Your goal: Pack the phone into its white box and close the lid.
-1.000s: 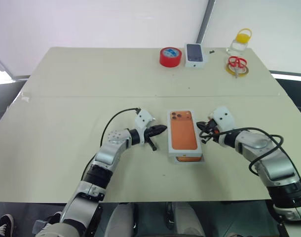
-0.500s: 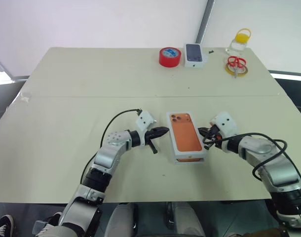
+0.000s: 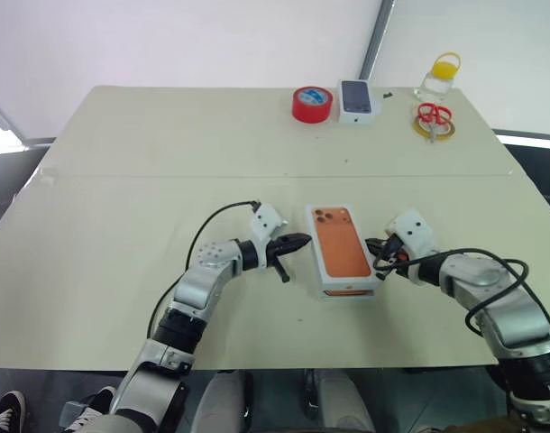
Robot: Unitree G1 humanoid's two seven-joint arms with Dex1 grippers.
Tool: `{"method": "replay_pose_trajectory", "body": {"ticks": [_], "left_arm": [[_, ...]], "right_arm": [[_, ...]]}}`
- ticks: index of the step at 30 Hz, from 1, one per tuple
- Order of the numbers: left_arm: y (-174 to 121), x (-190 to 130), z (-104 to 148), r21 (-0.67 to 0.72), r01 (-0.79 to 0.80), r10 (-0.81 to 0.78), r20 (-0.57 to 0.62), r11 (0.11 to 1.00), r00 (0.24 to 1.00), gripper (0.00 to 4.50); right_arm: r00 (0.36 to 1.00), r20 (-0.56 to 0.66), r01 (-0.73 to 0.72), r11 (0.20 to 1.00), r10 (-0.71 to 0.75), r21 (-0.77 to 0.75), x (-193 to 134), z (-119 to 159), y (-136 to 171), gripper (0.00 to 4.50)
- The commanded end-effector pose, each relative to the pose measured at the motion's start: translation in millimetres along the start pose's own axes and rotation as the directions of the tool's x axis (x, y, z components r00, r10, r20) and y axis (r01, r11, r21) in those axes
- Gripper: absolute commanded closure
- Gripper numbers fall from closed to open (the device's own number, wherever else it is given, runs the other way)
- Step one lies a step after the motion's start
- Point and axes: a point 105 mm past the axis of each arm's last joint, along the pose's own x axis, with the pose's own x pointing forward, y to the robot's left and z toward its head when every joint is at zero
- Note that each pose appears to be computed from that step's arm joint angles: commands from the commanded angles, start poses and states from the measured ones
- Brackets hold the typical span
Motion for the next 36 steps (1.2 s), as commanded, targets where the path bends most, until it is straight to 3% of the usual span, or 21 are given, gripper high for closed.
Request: {"method": "replay_pose_trajectory", "body": {"ticks": [1,6,13,28,32,36], "left_arm": [[-23.6,11.6,10.0,0.020,0.094,-0.095,0.034,0.995,0.995,4.50],[-26.7,8.3,3.1,0.004,0.103,-0.103,0.023,0.995,0.994,4.50],[-34.6,4.1,12.1,-0.006,0.155,-0.154,0.065,0.988,0.986,4.50],[-24.7,-7.9,-14.2,0.013,0.104,-0.103,-0.046,0.995,0.994,4.50],[-10.0,-14.5,-6.1,0.022,0.051,-0.050,-0.015,0.998,0.999,4.50],[3.9,-10.5,24.0,-0.012,0.014,-0.012,0.096,1.000,0.995,4.50]], "right_arm": [[0.994,0.058,-0.085,0.993,0.089,-0.078,-2.4,21.5,20.0,4.45],[0.992,0.050,-0.116,0.991,0.120,-0.070,-5.0,21.4,27.0,4.45],[0.988,0.027,-0.147,0.987,0.149,-0.064,-7.8,18.4,31.7,4.45],[0.976,-0.078,-0.211,0.966,0.201,-0.146,-8.0,-2.5,41.3,4.45],[0.991,-0.046,-0.128,0.983,0.123,-0.130,-7.2,2.9,21.3,4.45],[0.997,0.007,-0.073,0.992,0.074,-0.103,-11.4,15.4,1.0,4.45]]}}
